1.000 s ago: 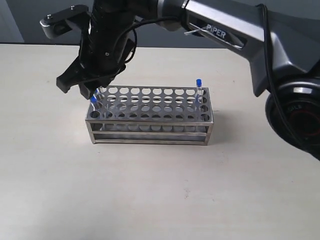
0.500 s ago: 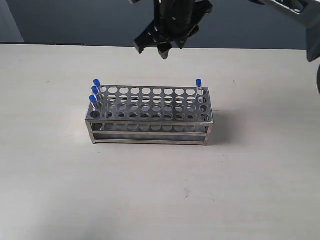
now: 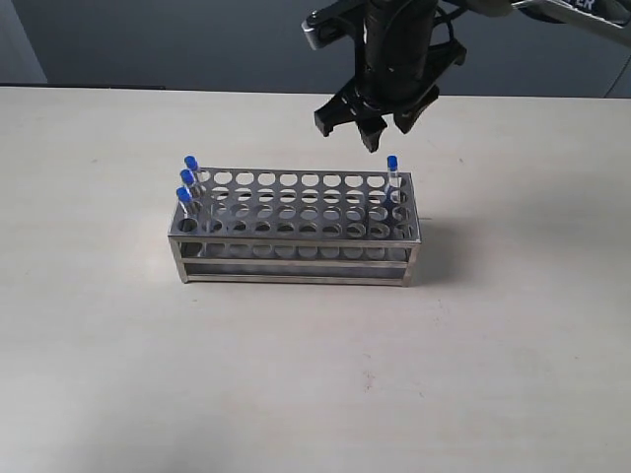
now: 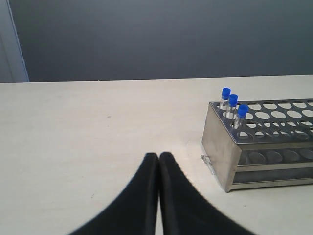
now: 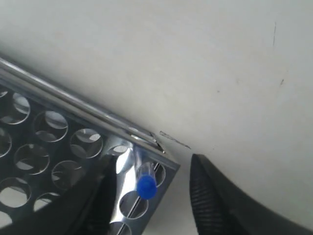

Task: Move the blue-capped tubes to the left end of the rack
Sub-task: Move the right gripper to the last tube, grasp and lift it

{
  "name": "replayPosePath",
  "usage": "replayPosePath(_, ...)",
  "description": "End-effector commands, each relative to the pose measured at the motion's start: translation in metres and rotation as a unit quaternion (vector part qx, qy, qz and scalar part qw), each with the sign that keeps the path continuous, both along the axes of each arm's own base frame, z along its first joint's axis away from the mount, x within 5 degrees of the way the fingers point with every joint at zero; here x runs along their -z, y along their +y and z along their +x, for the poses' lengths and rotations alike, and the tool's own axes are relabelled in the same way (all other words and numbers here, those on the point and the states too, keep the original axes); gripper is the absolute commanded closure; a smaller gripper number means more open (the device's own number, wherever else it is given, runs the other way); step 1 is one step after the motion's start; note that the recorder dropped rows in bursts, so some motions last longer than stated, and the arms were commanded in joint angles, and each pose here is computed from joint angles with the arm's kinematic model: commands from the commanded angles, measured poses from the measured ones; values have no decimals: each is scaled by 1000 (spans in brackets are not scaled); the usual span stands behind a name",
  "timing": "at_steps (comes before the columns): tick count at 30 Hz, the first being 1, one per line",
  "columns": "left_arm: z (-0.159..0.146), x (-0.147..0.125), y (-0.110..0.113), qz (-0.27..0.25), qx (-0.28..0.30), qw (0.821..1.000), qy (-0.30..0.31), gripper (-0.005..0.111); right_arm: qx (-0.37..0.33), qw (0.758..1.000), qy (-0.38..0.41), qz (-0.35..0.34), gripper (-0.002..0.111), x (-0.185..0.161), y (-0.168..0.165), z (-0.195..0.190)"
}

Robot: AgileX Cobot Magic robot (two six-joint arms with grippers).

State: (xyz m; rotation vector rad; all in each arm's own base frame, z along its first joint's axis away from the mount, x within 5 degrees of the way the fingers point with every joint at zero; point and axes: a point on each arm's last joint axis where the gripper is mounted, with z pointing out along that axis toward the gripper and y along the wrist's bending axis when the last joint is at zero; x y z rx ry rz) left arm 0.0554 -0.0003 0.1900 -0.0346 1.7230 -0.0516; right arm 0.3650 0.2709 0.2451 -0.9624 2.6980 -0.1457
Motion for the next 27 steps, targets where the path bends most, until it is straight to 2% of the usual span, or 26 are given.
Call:
replayPosePath(1, 0, -2, 0, 0, 2, 1000, -4, 106, 11, 1000, 20, 10, 62, 4, -6, -1)
replayPosePath(5, 0, -2, 0, 0, 2, 1000, -4, 106, 6, 999, 32, -19, 62, 18, -12, -4)
replayPosePath(11, 0, -2, 0, 0, 2, 1000, -4, 106, 5, 999, 36, -25, 64, 22, -13, -5)
replayPosePath(14, 0, -2, 0, 0, 2, 1000, -4, 106, 4, 999, 31, -31, 76, 22, -14, -4)
replayPosePath(20, 0, -2, 0, 0, 2, 1000, -4, 106, 4, 999, 32, -30, 109, 22, -14, -4)
replayPosePath(27, 0, -2, 0, 0, 2, 1000, -4, 106, -10, 999, 24, -26, 109, 12, -15, -7)
